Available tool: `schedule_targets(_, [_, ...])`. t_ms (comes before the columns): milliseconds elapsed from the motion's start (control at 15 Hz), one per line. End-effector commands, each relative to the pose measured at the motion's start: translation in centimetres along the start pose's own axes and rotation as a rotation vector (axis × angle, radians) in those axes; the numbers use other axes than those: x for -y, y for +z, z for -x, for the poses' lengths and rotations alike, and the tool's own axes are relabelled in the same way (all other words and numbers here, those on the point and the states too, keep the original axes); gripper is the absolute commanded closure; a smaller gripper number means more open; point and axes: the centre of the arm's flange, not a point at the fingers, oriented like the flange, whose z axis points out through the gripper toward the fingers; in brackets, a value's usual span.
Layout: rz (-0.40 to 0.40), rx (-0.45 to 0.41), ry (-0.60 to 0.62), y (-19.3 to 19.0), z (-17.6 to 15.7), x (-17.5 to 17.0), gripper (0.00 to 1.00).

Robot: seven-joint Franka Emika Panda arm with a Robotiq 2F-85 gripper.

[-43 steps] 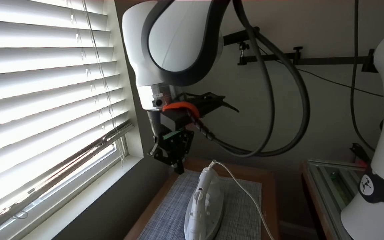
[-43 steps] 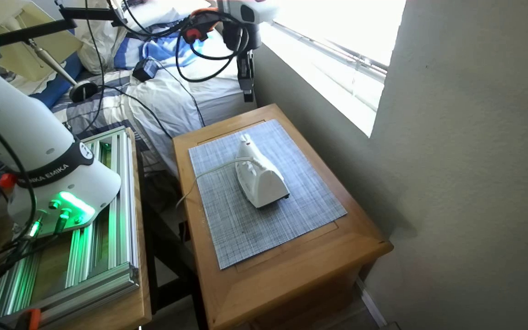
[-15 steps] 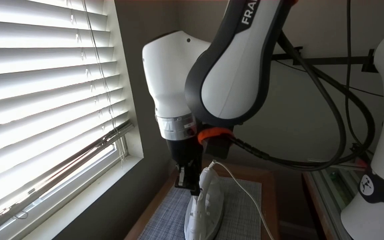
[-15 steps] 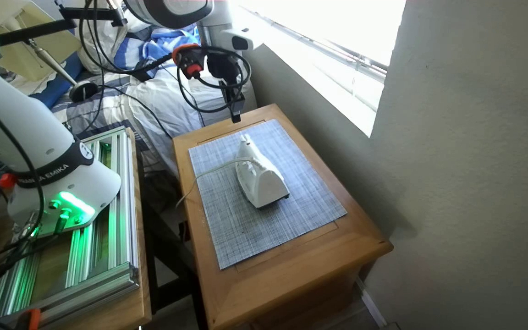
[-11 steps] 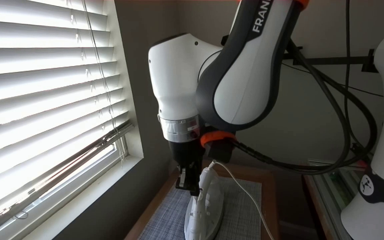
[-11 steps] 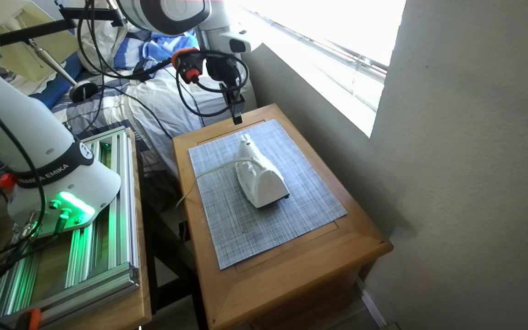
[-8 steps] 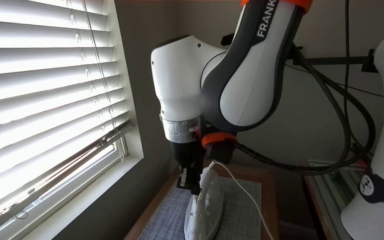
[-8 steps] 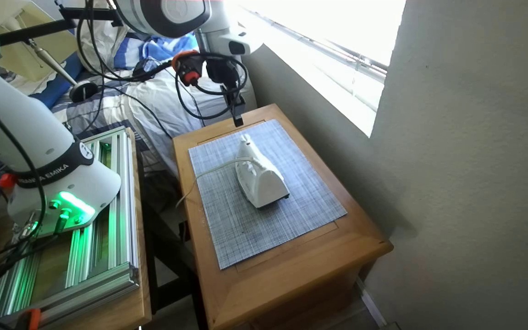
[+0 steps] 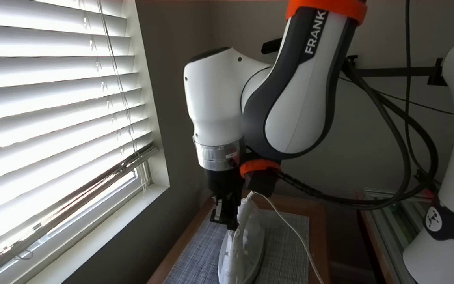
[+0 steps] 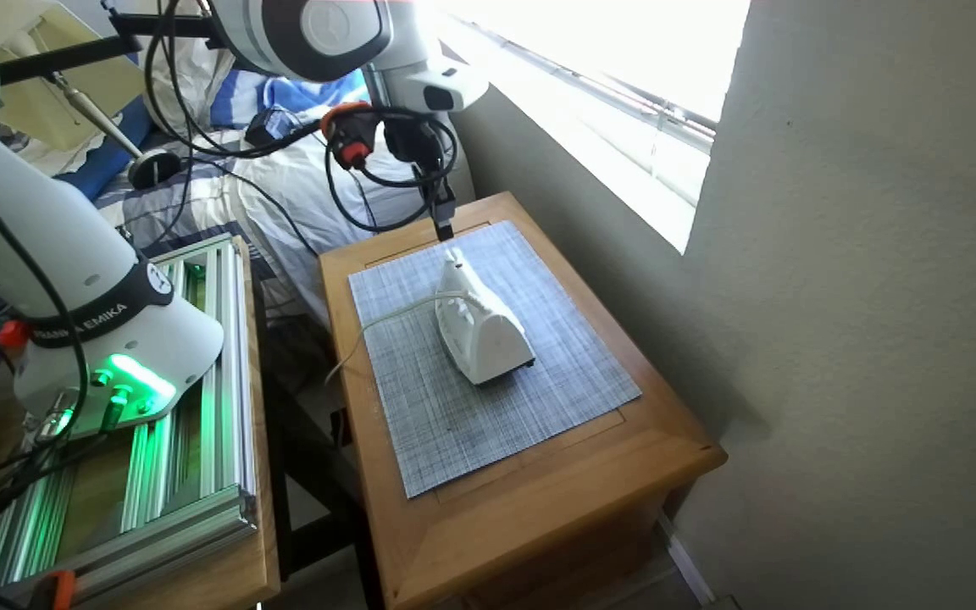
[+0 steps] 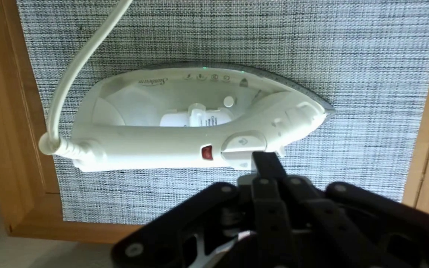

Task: Turn the pressing iron to the right

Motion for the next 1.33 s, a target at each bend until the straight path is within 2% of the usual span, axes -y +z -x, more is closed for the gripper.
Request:
schedule_targets(0, [-0.002, -0.033, 0.014, 1.5, 0.6, -0.4, 1.00])
schedule_targets(1267, [-0.017, -0.078, 0.024, 2.9, 0.5, -1.1, 1.00])
